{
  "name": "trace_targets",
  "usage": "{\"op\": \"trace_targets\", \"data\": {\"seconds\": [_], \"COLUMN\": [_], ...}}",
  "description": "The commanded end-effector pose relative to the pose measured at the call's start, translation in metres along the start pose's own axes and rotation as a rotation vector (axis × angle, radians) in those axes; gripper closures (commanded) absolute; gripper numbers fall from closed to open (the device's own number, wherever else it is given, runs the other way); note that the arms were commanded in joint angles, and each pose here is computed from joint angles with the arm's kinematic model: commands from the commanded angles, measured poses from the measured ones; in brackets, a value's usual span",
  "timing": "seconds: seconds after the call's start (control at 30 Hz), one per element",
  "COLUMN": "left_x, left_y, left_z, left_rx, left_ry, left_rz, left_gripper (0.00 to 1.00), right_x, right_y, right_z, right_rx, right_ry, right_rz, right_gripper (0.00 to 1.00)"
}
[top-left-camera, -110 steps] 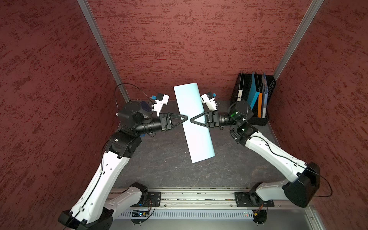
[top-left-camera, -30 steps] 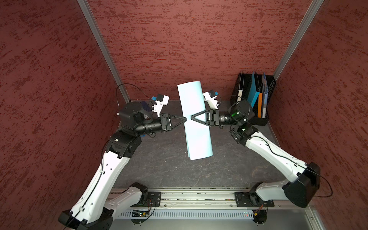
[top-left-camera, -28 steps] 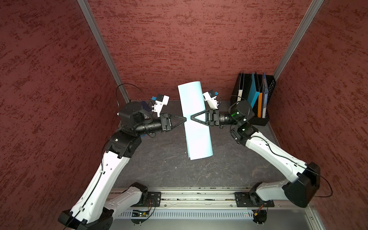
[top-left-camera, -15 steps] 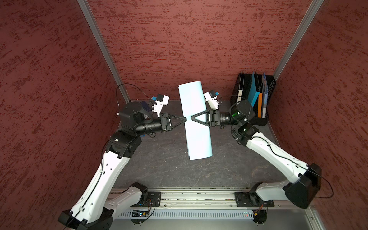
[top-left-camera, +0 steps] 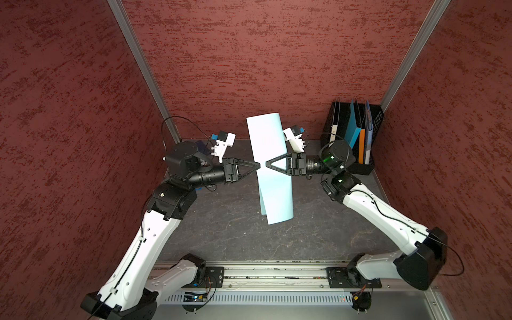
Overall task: Fold the rectangular paper in half along the long edge
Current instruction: Fold the paper.
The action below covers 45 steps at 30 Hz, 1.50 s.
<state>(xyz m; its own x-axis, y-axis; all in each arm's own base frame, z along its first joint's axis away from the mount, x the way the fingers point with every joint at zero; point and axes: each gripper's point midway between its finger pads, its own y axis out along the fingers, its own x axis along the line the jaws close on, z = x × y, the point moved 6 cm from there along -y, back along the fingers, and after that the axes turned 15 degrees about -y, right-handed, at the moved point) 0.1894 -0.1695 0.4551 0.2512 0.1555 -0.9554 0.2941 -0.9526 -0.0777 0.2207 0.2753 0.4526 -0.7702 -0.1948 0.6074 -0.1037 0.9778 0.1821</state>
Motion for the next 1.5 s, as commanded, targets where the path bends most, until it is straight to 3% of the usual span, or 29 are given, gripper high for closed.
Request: {"op": "trace_targets", "data": {"seconds": [0.0,0.93,1.0,1.07,1.2,1.47], "left_x": [-0.008,-0.01,-0.009,-0.01,-0.009,-0.009], "left_y": [-0.004,-0.009,-0.009,-0.009,-0.009,-0.009], "left_z": [0.001,-0.005,-0.005,-0.004,-0.005,-0.004], "left_rx": [-0.007,-0.03,-0.027,-0.026,-0.026,-0.024], "left_ry": [0.042,0.066,0.064,0.067,0.066,0.065], "left_rz": [0.018,0.01,0.012,0.015,0.015,0.021], "left_gripper": [0.68,0.65,0.7,0.83,1.0,1.0], "right_x": [0.012,0.016,0.015,0.014,0.012,0.011], "right_y": [-0.001,0.006,0.007,0.007,0.008,0.008], "right_z": [-0.004,0.0,0.0,0.001,0.002,0.003], "right_rx": [-0.004,0.046,0.048,0.051,0.049,0.053], "right_ry": [-0.042,-0.004,-0.003,0.001,0.006,0.011], "right_rz": [-0.028,-0.108,-0.108,-0.108,-0.103,-0.101], "right_gripper": [0.75,0.73,0.73,0.73,0.73,0.73]}}
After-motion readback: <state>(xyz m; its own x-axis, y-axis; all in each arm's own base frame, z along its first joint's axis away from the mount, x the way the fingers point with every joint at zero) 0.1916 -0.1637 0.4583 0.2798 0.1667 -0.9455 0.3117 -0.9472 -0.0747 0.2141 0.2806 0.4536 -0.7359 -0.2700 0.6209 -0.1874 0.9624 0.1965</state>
